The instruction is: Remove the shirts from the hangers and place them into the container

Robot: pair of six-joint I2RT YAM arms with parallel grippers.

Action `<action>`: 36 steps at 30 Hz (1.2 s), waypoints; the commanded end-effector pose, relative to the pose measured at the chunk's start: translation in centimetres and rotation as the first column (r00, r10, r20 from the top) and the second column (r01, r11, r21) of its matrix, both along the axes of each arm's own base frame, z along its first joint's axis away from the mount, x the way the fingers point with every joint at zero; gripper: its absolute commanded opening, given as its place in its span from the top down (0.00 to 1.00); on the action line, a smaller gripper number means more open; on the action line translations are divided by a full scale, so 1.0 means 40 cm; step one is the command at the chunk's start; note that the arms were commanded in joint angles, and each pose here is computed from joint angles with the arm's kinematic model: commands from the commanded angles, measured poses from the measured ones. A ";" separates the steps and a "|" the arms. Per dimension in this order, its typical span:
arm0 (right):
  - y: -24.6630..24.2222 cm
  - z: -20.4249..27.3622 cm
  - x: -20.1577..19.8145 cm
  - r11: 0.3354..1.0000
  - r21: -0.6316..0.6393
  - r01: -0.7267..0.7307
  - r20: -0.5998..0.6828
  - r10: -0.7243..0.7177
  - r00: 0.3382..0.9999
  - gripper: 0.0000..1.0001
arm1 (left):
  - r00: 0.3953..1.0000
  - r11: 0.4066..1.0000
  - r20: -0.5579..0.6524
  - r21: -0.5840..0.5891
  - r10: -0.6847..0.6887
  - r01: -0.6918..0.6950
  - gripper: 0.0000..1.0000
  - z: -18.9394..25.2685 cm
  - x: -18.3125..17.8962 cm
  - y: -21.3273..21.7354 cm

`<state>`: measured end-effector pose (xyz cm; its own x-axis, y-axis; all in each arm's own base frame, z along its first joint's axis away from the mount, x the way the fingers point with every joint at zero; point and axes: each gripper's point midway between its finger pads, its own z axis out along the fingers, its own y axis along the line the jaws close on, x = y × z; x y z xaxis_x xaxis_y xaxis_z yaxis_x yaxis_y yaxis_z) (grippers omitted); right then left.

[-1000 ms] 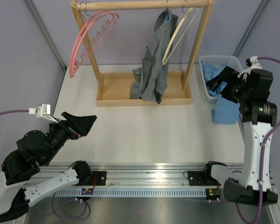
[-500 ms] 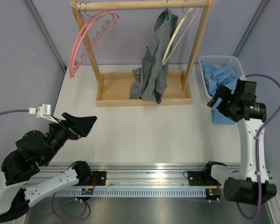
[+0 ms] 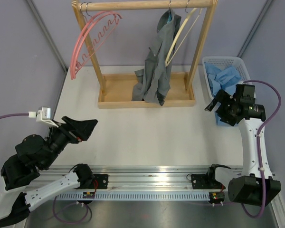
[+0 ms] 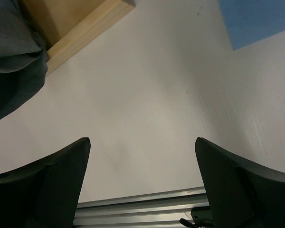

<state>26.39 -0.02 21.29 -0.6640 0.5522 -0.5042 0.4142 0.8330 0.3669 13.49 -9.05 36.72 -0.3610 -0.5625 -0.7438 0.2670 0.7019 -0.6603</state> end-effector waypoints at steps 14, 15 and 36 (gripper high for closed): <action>0.280 0.374 -0.063 0.798 0.164 -0.581 0.606 0.383 0.697 0.01 | 0.999 1.000 0.040 -0.009 0.018 -0.018 0.01 0.007 0.008 0.007; 0.286 0.385 -0.069 0.791 0.157 -0.592 0.619 0.388 0.683 0.00 | 0.999 1.000 0.041 -0.011 0.018 -0.018 0.01 0.009 0.010 0.004; 0.417 0.471 -0.112 0.597 0.109 -0.795 0.717 0.506 0.479 0.00 | 0.995 0.999 0.095 -0.009 -0.031 0.032 0.01 0.059 0.021 -0.040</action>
